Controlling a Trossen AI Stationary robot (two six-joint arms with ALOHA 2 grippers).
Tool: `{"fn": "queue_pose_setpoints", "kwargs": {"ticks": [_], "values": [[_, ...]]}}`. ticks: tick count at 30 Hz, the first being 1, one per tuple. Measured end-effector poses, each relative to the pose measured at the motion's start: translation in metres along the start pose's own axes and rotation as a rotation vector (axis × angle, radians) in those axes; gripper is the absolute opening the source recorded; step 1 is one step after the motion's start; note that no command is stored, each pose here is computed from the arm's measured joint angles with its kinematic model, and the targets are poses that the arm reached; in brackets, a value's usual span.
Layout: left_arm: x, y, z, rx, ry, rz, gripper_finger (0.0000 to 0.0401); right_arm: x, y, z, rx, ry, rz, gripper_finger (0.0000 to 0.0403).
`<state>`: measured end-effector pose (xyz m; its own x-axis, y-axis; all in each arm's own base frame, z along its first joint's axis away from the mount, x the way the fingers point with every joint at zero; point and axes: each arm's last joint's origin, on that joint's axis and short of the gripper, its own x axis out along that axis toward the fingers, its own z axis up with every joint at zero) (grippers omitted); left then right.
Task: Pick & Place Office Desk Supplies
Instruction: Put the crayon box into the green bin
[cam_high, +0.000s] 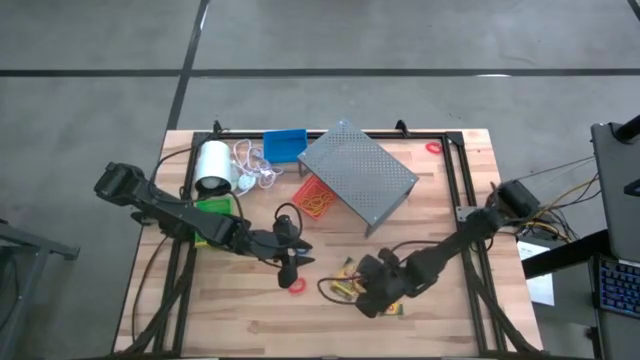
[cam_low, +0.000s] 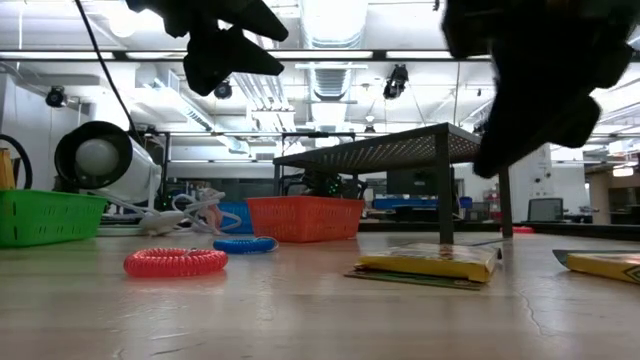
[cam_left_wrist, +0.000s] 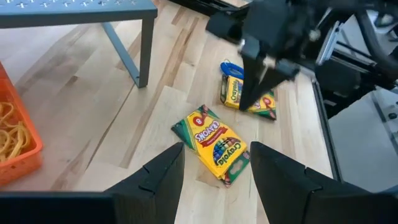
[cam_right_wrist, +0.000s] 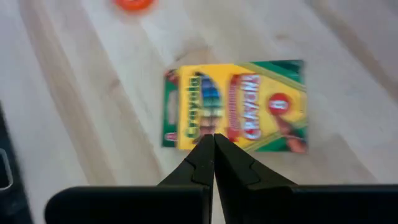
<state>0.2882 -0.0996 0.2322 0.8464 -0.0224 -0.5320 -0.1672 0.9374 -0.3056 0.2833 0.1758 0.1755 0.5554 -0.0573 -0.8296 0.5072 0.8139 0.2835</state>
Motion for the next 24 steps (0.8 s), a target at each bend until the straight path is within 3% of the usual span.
{"fn": "queue_pose_setpoints", "kwargs": {"ticks": [9,14,17,21,24], "values": [[0.002,0.001,-0.001,-0.019,0.004,0.005,0.0189,0.002,-0.044,-0.039,0.111,-0.083,-0.104,0.0008],[0.017,0.003,-0.008,-0.031,0.037,0.002,0.0189,0.013,-0.057,-0.050,0.122,-0.137,-0.061,0.0008],[0.033,0.005,-0.013,-0.045,0.077,-0.064,0.0189,0.015,-0.060,-0.051,0.117,-0.164,-0.040,0.0008],[0.053,0.015,-0.011,-0.165,0.142,-0.179,0.0189,0.014,-0.058,-0.050,0.089,-0.188,-0.036,0.0008],[0.063,0.029,-0.009,-0.260,0.195,-0.205,0.0189,0.013,-0.054,-0.048,0.068,-0.194,-0.025,0.0008]]}}
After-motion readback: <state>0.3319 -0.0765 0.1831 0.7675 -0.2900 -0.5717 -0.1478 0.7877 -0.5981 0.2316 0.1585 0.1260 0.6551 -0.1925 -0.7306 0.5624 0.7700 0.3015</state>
